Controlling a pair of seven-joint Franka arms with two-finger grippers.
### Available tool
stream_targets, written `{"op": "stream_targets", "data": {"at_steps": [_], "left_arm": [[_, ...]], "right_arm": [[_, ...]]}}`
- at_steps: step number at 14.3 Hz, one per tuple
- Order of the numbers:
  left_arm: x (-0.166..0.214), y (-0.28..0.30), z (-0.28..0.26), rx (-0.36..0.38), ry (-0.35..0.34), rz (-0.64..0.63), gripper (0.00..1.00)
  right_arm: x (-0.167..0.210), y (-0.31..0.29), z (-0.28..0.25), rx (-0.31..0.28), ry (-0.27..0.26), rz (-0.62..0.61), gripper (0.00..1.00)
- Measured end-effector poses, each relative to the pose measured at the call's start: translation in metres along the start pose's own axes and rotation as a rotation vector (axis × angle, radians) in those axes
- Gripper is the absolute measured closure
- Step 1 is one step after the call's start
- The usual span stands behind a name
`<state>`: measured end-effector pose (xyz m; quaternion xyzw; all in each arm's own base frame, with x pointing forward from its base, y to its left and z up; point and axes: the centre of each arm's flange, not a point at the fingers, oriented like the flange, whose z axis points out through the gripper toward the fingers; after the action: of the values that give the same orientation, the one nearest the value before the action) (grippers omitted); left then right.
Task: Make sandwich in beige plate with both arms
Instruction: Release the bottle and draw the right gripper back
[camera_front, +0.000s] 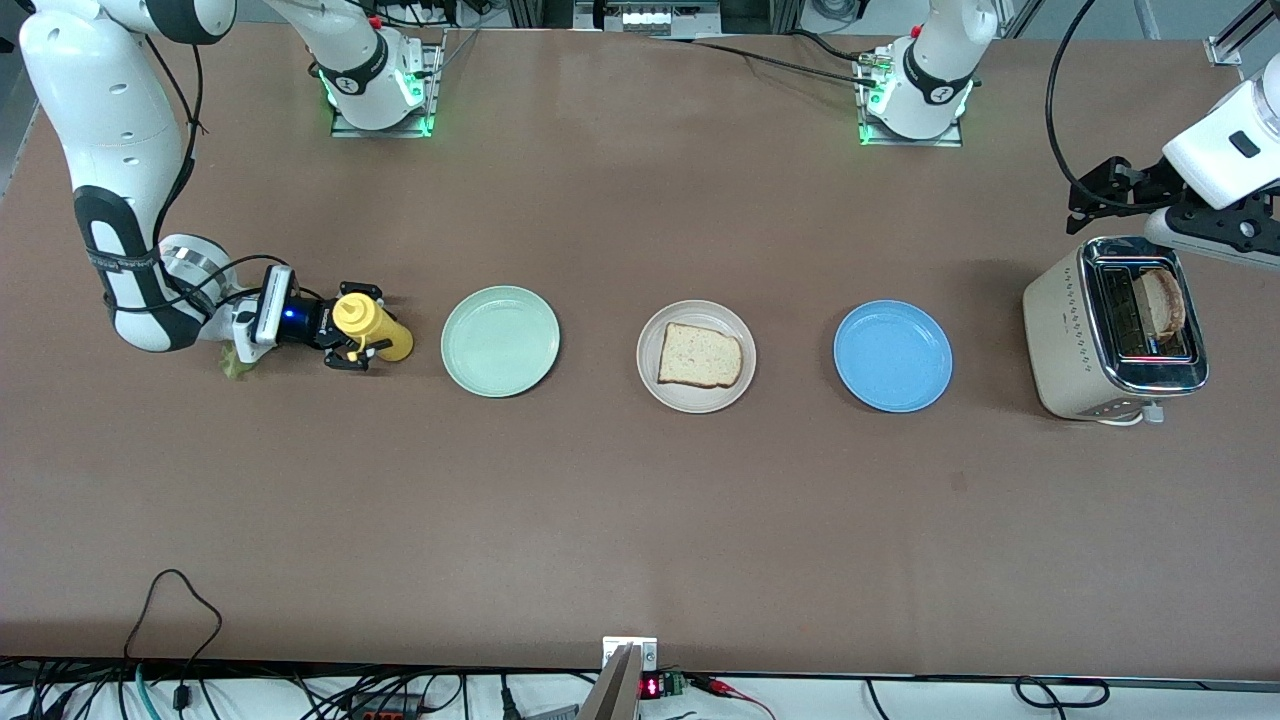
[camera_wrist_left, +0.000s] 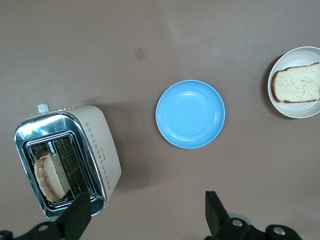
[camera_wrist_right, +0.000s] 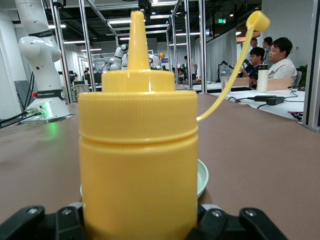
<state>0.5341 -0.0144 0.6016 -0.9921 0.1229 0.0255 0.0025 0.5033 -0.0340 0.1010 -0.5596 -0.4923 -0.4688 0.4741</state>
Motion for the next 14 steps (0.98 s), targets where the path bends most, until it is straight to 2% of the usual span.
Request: {"op": "stream_targets", "data": {"at_steps": [4,6,8,14], "left_arm": [[0.000,0.000,0.000,0.000,-0.001,0.000,0.00],[0.000,0.000,0.000,0.000,-0.001,0.000,0.00],[0.000,0.000,0.000,0.000,-0.001,0.000,0.00],[0.000,0.000,0.000,0.000,-0.002,-0.001,0.00]], "right_arm": [[0.002,0.002,-0.006,-0.009,0.004,-0.005,0.01],[0.001,0.003,-0.018,-0.011,-0.012,-0.003,0.00],[0.000,-0.001,-0.039,-0.003,-0.052,0.007,0.00],[0.018,-0.007,-0.124,0.035,-0.226,0.054,0.00]]}}
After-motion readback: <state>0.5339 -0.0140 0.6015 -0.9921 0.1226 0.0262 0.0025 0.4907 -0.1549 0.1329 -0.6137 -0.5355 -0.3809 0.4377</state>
